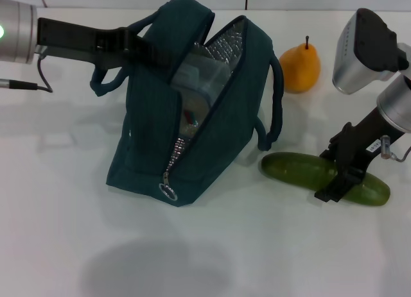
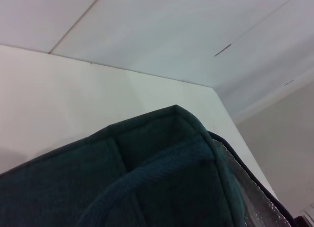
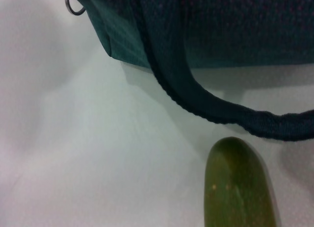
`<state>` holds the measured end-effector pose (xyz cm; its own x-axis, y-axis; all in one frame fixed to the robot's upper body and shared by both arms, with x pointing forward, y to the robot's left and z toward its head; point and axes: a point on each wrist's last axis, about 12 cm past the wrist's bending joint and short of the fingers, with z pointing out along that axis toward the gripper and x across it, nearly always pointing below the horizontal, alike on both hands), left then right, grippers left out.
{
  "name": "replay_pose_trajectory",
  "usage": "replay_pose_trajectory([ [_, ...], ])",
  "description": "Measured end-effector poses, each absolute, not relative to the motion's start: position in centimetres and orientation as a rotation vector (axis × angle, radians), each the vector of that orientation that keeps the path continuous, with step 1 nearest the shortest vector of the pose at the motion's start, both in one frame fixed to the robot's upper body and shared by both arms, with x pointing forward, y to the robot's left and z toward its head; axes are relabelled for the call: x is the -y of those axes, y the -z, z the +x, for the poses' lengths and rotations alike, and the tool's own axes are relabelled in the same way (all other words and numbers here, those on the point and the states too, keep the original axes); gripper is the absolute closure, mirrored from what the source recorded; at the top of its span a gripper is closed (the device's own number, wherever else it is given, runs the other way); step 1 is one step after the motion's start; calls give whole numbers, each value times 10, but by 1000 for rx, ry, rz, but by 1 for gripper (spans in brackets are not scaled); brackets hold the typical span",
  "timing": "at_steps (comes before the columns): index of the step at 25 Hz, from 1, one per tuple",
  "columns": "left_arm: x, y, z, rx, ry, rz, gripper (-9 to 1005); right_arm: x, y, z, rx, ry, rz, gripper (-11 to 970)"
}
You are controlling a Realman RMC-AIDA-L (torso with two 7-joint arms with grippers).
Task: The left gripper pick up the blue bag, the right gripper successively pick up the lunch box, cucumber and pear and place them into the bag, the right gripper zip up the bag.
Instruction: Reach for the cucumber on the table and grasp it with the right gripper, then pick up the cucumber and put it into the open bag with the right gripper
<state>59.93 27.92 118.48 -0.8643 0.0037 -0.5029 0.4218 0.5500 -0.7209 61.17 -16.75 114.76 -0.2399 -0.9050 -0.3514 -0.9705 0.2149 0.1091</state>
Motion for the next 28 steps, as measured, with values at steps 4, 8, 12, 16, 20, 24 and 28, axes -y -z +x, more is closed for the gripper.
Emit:
replay_pose_trajectory([
  [4,-280,-1184,599,-2342,1260,342,956,168,-1145,612,-2273,-440,-1791,121],
  [8,-280,-1183,598,-2344,1259,342,956,167,-1142,611,-2274,-434,-1796,121],
  [12,-280,-1183,598,-2345,1258,342,956,166,-1141,610,-2270,-442,-1794,121],
  [16,-280,-1184,599,-2344,1258,343,956,166,-1141,611,-2269,-441,-1793,122],
  [20,-280,-1184,599,-2345,1258,343,956,166,-1142,612,-2268,-433,-1786,153],
  [24,-279,-1184,599,-2343,1258,346,956,167,-1142,612,-2268,-426,-1788,278],
  [28,-279,-1185,600,-2342,1258,348,956,166,-1140,611,-2269,-413,-1807,357],
])
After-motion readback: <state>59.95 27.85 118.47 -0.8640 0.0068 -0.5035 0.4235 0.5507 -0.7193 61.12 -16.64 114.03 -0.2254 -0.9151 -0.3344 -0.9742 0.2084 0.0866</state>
